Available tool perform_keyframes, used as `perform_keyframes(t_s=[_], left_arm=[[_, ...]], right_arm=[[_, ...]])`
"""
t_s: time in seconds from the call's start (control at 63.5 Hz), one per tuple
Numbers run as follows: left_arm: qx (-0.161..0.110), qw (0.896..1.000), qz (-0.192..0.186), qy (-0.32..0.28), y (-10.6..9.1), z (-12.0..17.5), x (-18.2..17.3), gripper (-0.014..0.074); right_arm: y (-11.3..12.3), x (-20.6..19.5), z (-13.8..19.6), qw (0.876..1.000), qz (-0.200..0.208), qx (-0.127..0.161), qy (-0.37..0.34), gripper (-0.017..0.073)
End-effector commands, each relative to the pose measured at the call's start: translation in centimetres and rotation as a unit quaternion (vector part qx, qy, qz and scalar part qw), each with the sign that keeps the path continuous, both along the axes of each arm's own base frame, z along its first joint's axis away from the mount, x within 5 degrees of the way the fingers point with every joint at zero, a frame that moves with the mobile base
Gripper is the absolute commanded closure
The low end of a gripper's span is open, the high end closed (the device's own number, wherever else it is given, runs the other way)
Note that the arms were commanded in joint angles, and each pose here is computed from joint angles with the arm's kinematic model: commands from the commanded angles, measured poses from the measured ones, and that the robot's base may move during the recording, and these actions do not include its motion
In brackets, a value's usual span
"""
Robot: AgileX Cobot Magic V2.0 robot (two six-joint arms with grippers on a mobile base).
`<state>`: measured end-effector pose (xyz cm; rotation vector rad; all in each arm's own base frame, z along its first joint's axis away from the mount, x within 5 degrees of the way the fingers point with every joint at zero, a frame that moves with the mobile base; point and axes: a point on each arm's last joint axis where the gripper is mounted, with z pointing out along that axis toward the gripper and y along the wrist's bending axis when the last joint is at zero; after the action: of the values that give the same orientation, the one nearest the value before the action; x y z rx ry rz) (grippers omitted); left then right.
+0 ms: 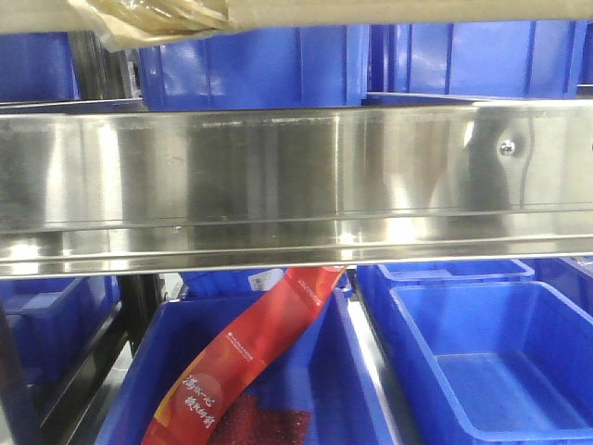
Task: Grab carton from right shelf to conveyor
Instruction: 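Lift the carton with both grippers and pull it off the shelf, then hold the carton in both grippers while the base drives to the conveyor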
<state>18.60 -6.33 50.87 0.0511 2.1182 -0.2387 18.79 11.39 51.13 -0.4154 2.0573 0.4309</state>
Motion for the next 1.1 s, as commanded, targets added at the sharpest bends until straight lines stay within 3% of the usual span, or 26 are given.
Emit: perform_keyframes(t_s=[0.0,1.086], left_arm=[[-0.019,0.999,-0.012,-0.041,-0.09,1.09,-0.31,0.061],[-0.022,0.998,-0.013,-0.049,-0.12,1.22,-0.26,0.061]], right_arm=[[-0.23,-0.56,1.14,0.999,0.008,0.014,-0.042,0.0619],[-0.23,-0.56,1.14,0.999,0.008,0.014,-0.042,0.0619]])
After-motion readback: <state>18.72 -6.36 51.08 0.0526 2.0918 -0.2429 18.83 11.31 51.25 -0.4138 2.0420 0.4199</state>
